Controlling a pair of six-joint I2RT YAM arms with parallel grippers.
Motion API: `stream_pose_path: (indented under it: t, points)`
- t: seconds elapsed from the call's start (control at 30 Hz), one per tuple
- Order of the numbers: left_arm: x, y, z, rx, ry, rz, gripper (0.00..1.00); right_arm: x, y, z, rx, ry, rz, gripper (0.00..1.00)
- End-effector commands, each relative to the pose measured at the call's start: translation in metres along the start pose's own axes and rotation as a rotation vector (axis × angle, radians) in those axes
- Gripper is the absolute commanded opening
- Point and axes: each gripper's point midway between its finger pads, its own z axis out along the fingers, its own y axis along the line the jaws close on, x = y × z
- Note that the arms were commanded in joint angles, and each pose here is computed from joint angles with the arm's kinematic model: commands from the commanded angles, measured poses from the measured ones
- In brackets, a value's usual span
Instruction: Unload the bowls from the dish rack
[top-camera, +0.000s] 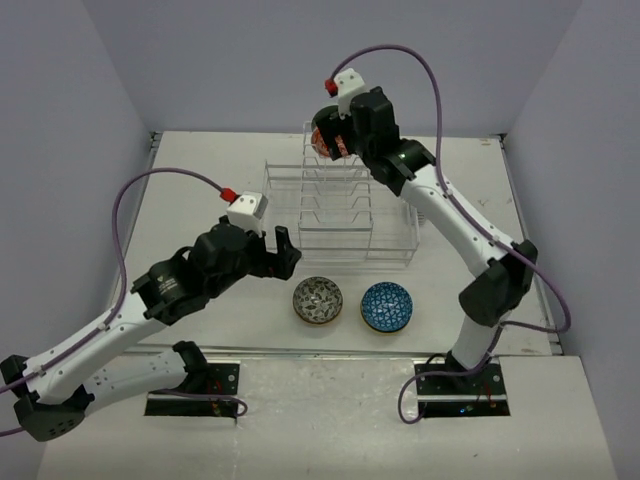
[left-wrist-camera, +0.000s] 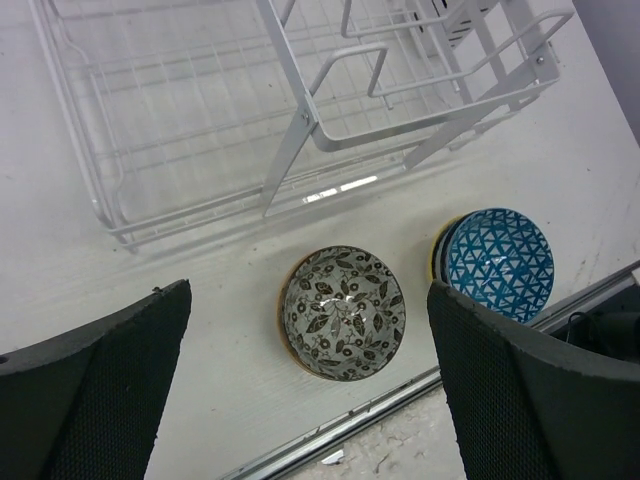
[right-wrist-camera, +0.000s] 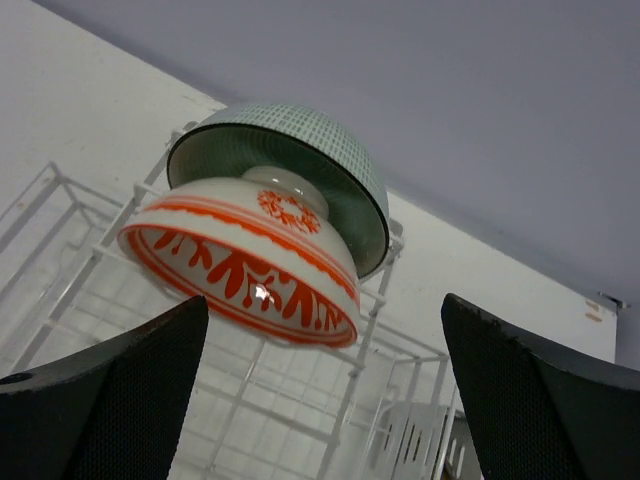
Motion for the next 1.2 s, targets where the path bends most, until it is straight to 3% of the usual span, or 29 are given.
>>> stream_pose_path:
  t: [0.0, 0.13, 0.27, 0.3, 0.33, 0.63, 1.03, 1.17]
  points:
    - [-0.017, 0.012, -0.022, -0.037, -0.022, 0.110, 1.00, -0.029, -0.019, 0.020, 0.113, -0.047, -0.128, 0.99]
    - [-0.025, 0.013, -0.032, -0.029, -0.050, 0.130, 1.00, -0.027, -0.016, 0.042, 0.129, -0.054, -0.195, 0.99]
    - [-0.024, 0.016, -0.037, -0.025, -0.064, 0.133, 1.00, -0.018, -0.012, 0.052, 0.127, -0.044, -0.217, 0.74]
    - [-0.022, 0.019, -0.035, -0.034, -0.060, 0.135, 1.00, -0.014, -0.010, 0.053, 0.121, -0.045, -0.215, 0.58]
    - [-0.021, 0.020, -0.035, -0.038, -0.064, 0.136, 1.00, -0.013, -0.010, 0.053, 0.121, -0.047, -0.202, 0.52]
    - [-0.009, 0.024, -0.029, -0.048, -0.035, 0.146, 1.00, -0.004, -0.011, 0.049, 0.148, -0.054, -0.155, 0.31]
    - [-0.001, 0.025, -0.020, -0.054, -0.015, 0.161, 1.00, -0.004, -0.018, 0.022, 0.152, -0.078, -0.080, 0.30]
    - [0.004, 0.025, -0.016, -0.054, -0.004, 0.166, 1.00, -0.006, -0.016, 0.014, 0.133, -0.099, -0.062, 0.26]
